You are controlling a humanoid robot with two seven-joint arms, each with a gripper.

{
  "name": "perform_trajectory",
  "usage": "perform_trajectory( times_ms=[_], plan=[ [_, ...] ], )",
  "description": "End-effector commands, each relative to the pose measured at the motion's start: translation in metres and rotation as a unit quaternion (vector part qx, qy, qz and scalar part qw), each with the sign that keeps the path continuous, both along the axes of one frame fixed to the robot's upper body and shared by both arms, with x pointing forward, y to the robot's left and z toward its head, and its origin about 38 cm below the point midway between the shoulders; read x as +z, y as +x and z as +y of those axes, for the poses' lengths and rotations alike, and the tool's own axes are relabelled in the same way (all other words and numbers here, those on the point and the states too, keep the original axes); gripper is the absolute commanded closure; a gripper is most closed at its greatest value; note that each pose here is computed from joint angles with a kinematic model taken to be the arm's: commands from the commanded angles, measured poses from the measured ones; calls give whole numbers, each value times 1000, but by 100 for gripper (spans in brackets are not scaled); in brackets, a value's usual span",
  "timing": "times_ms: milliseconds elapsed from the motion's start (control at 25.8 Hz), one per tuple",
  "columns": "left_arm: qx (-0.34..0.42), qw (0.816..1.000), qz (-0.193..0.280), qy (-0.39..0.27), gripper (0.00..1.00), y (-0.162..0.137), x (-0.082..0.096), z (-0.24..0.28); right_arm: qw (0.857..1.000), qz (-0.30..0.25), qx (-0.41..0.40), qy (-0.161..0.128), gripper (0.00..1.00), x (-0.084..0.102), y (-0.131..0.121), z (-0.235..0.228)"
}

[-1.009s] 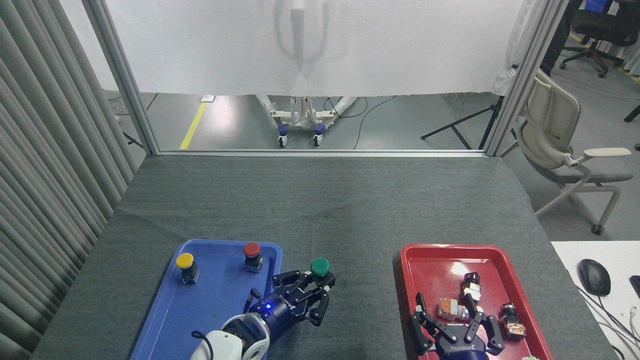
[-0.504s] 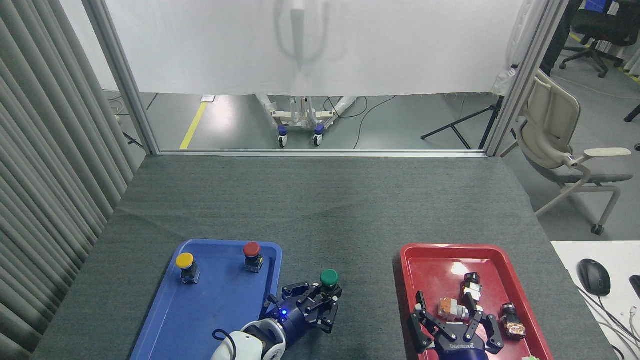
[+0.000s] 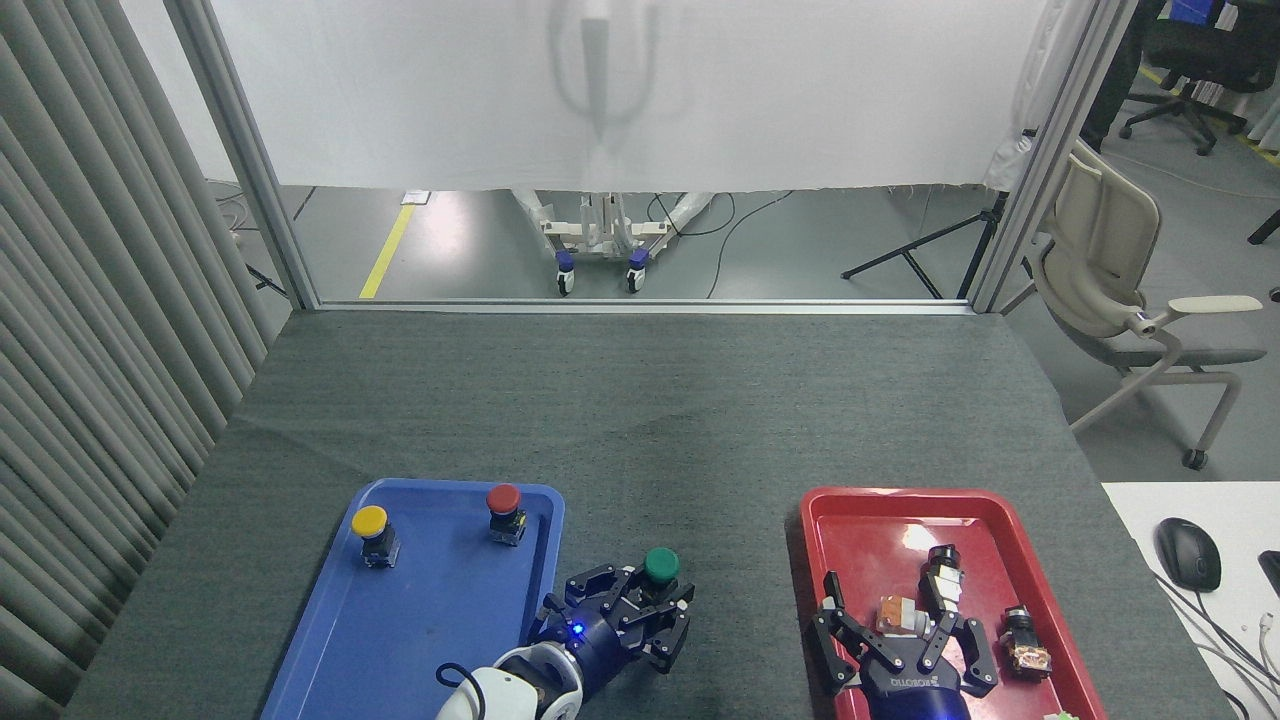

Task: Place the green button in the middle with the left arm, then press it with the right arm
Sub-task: 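Release the green button on the table and withdraw the left gripper, then move the right gripper over the green button and press down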

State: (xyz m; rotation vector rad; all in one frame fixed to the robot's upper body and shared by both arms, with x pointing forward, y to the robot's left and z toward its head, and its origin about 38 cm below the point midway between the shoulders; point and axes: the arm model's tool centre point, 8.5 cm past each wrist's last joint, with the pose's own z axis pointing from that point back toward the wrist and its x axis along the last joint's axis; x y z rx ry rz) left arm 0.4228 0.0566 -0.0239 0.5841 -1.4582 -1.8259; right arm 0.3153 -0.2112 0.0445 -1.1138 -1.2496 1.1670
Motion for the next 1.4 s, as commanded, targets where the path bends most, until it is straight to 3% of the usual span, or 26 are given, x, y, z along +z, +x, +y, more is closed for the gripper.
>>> perform_trajectory(
  times_ms=[0,155,310,427,621,776,1009,1241,1358],
  plan=[
    [-18,1000,-2,-11,0,-5,3,-7,1000,1,-3,0,1,0,0,3],
    [-14,998,-52,-41,0,-14,34,-10,1000,5,-2,1,1,-2,0,5],
    [32,993,-107,-24,0,-8,68,34,1000,8,0,0,1,-4,1,5],
    [87,987,-134,-16,0,-17,83,80,1000,8,11,4,4,-4,8,15],
    [231,965,-126,-7,0,-67,55,191,1000,8,25,11,12,-5,18,30],
    [289,947,-139,-3,0,-89,45,235,999,7,51,15,22,-4,27,51],
    [296,944,-148,-3,0,-83,53,241,995,13,94,7,67,-5,37,104],
    [320,936,-149,3,0,-85,53,255,993,27,111,4,96,-11,48,135],
    [321,935,-150,2,0,-83,54,256,992,38,116,-10,100,-17,53,146]
  ],
)
